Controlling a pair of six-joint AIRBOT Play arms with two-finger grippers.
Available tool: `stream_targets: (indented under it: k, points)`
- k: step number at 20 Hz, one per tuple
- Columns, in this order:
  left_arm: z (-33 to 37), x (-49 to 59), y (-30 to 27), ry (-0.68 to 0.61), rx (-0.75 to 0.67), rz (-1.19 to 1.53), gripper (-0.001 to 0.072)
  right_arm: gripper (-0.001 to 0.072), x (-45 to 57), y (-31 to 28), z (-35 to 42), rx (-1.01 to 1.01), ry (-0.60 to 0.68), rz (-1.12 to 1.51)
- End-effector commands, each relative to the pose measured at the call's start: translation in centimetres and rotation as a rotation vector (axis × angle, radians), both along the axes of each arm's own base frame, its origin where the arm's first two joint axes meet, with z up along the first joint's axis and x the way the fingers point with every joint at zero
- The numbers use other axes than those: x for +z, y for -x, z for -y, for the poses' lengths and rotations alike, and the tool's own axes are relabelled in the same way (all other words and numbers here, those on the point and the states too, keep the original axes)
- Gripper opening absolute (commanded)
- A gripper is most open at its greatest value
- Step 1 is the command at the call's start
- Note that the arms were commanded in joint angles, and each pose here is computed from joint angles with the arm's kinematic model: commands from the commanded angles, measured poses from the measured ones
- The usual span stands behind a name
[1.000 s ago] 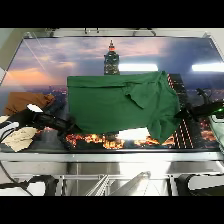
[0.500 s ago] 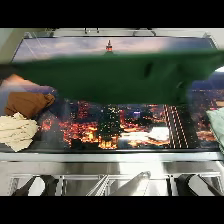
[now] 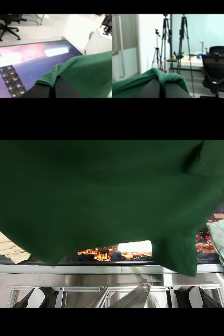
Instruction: Fold the shirts.
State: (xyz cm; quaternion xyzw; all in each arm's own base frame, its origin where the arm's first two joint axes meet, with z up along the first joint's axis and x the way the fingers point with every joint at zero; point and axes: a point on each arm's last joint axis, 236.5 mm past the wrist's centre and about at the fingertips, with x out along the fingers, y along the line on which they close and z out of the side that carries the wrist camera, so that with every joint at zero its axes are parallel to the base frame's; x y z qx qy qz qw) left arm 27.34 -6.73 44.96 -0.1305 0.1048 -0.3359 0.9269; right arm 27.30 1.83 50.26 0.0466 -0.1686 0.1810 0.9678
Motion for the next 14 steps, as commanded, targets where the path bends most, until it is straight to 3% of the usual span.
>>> stream_targets:
  k: [1,5,10,14]
  points:
    - [-0.8,-1.6,-3.1,-0.006,-0.046,-0.08,0.0019,0.0019,-2.1,-2.3,1.0,-0.009,0.013,-0.094]
    - [-0.5,-11.5,-10.2,-0.077,-0.118,-0.365,0.0019,0.0019,-11.4,-10.4,0.2,0.18,-0.048,-0.36]
    - [1.5,-30.2,-18.6,-0.149,-0.215,-0.8,0.0019,0.002,-30.3,-21.6,-2.0,0.308,-0.16,-0.751]
    - [1.6,-43.0,-23.3,-0.043,-0.242,-1.025,0.0018,0.0019,-45.2,-27.8,-2.4,0.249,-0.275,-0.973]
